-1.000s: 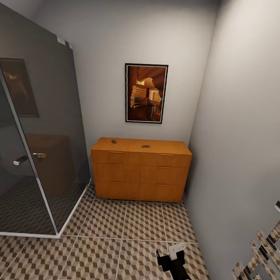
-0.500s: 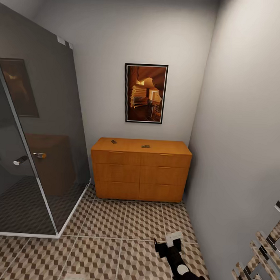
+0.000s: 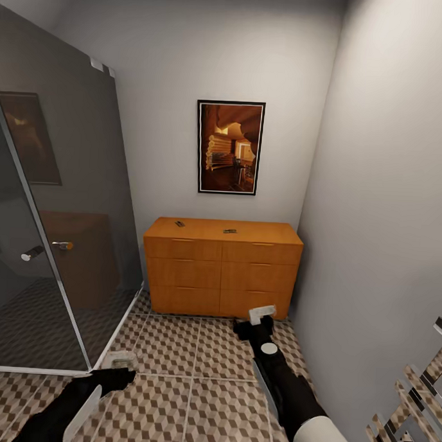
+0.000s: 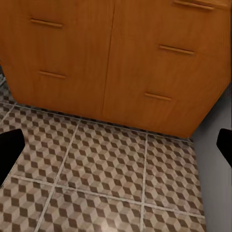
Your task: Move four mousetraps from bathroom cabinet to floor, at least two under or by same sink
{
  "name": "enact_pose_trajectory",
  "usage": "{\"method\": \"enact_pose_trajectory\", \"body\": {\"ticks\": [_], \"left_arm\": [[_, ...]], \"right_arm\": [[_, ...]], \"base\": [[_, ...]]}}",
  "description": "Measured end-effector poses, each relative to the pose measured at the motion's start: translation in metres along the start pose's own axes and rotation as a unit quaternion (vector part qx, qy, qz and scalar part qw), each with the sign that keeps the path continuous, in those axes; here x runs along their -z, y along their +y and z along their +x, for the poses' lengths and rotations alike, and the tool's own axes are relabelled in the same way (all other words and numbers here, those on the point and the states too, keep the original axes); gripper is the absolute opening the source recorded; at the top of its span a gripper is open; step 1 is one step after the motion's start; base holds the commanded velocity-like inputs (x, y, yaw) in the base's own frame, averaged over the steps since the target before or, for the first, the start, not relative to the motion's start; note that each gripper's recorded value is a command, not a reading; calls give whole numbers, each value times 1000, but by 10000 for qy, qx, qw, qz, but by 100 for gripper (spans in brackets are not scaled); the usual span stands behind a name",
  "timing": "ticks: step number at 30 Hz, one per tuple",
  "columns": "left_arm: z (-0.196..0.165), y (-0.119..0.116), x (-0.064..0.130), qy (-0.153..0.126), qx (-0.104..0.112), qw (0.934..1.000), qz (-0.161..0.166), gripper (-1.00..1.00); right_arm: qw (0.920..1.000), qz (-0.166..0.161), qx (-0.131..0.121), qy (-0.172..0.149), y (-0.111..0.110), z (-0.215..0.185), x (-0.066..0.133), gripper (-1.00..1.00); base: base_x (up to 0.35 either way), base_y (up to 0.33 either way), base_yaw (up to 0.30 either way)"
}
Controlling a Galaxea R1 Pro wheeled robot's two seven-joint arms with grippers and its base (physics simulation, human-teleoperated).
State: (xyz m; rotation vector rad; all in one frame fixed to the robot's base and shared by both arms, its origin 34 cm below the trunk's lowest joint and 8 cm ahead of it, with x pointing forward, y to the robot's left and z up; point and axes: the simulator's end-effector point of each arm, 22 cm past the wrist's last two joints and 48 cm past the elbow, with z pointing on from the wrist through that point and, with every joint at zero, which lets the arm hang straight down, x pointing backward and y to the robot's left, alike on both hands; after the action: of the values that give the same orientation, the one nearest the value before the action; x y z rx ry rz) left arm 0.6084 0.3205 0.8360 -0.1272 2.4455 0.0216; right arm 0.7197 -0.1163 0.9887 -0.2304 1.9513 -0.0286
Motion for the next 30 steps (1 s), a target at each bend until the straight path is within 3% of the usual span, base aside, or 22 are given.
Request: {"method": "enact_pose_trajectory", "body": {"ticks": [3,4,5,8,12,16,21,30], "left_arm": [[-25,19,8,-224,32,9996,-162,100],[-45,33,15,-413,19,9989,-241,100],[-85,50,33,-816,-34,9963,-274,100],[-111,50,48,-1036,-98,9945,-151,100],[-108,39,52,-845,-121,9964,-12,100],[-101,9,51,-682,-99,9973,243,100],[-93,-20,49,-596,-249,9970,436,100],[-92,-31,49,-591,-310,9965,510,100]], "right_arm": [[10000,-11,-26,-9,3,-10,2,100],[10000,-32,-48,-11,7,-13,2,100],[10000,-37,-40,-19,7,-17,3,100],[10000,-51,-36,-19,7,-18,3,100],[10000,-37,-21,-19,7,-18,3,100],[10000,-30,-11,-25,7,-19,3,100],[10000,-38,0,-31,7,-19,3,100],[10000,-33,6,-69,7,-22,4,100]], "base": [[0,0,0],[0,0,0],[0,0,0],[0,0,0],[0,0,0],[0,0,0],[0,0,0],[0,0,0]]}}
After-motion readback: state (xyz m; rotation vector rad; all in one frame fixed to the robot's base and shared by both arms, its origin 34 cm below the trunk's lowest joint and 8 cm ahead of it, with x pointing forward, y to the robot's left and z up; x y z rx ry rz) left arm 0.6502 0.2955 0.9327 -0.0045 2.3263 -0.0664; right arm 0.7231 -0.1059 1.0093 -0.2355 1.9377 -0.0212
